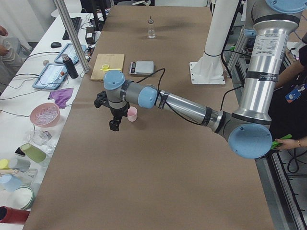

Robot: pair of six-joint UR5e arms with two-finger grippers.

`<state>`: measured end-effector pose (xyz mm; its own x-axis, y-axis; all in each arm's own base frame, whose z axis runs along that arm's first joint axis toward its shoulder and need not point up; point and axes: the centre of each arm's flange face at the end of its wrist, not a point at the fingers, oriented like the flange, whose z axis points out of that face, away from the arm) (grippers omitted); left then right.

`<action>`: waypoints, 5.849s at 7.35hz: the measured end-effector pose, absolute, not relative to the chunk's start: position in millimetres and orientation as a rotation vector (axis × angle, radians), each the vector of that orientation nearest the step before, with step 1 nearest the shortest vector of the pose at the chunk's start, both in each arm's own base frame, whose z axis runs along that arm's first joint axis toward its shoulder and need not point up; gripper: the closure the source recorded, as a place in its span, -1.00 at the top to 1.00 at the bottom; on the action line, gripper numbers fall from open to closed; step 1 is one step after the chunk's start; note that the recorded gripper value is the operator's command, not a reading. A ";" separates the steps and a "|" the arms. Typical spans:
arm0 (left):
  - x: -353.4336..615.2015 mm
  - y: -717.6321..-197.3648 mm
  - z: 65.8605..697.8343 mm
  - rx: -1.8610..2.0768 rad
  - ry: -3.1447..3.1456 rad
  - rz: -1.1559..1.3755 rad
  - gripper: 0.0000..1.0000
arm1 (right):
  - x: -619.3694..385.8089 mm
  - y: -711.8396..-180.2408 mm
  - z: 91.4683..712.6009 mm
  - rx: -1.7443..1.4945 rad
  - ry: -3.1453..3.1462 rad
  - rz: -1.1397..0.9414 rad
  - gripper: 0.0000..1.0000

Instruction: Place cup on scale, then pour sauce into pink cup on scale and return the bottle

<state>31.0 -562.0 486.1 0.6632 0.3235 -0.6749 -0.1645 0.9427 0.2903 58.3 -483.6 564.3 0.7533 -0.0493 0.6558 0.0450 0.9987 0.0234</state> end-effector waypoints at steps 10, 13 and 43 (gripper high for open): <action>173.7 -591.0 465.4 0.045 0.840 0.184 0.93 | 51.5 -492.2 550.9 0.027 -0.709 -0.075 1.00; 214.4 -585.3 475.6 0.049 0.844 0.198 0.71 | 51.3 -495.2 547.6 0.033 -0.704 -0.078 1.00; 281.7 -575.7 347.2 0.029 0.919 0.086 -1.00 | 52.0 -498.3 543.6 0.035 -0.703 -0.078 1.00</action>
<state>281.7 -575.7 347.2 0.6031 0.0872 -0.7929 -0.0622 0.9961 0.0623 52.0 -498.3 543.6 0.7604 -0.0832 0.6441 0.0594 0.9965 0.0586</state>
